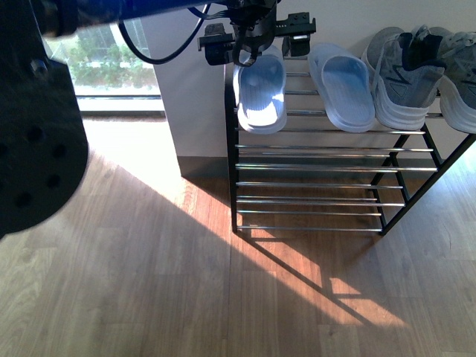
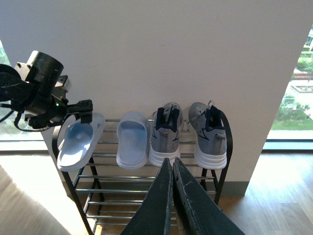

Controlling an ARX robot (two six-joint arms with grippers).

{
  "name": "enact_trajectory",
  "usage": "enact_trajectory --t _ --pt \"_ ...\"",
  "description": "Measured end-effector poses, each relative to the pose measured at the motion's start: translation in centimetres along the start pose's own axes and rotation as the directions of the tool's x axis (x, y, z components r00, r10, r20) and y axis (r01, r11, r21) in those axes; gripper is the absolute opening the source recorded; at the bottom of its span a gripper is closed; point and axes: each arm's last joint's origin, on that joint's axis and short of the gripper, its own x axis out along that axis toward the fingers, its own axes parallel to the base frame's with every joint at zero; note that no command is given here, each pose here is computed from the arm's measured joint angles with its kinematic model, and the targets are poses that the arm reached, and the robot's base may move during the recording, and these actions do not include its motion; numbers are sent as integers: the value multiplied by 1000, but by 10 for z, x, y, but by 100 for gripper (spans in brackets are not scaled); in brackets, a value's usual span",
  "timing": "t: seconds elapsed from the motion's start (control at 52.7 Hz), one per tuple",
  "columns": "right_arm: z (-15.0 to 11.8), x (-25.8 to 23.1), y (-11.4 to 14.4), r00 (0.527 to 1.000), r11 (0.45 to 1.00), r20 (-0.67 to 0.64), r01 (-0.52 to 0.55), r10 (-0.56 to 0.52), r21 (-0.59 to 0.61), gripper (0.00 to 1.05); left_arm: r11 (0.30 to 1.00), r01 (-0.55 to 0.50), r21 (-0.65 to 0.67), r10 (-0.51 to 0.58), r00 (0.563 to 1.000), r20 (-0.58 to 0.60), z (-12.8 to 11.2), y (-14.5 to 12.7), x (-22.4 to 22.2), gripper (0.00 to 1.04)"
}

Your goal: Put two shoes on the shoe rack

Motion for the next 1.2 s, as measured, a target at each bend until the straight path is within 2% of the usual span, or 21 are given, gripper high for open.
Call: enact_trajectory --t 0.133,0.171,0.285,0.342,0.55,0.683,0.778,0.854,0.911,1.006,1.195 --pt "0 0 0 1000 1000 0 0 0 0 1 999 17 -28 -13 993 118 26 2 -34 95" --pt "0 0 0 1000 1000 0 0 0 0 1 999 28 -34 -23 988 154 37 3 -56 95" --pt "0 0 0 1000 1000 0 0 0 0 1 996 64 -68 -53 986 157 50 4 -92 95" --pt "0 0 0 1000 1000 0 0 0 0 1 993 78 -90 -62 983 174 49 5 -101 95" --pt "0 0 0 1000 1000 0 0 0 0 1 994 -2 -106 27 971 239 11 31 -138 95" --pt "0 0 0 1000 1000 0 0 0 0 1 994 -37 -99 69 938 339 6 57 -194 95" --pt "0 0 0 1000 1000 0 0 0 0 1 992 -82 -98 116 900 421 1 86 -252 95" --pt "0 0 0 1000 1000 0 0 0 0 1 985 -136 -104 168 888 429 -15 108 -285 95" --pt "0 0 0 1000 1000 0 0 0 0 1 970 -219 -108 244 882 402 -44 131 -315 95" --pt "0 0 0 1000 1000 0 0 0 0 1 953 -280 -118 304 877 373 -83 156 -355 95" --pt "0 0 0 1000 1000 0 0 0 0 1 915 -361 -180 404 827 392 -114 187 -412 95"
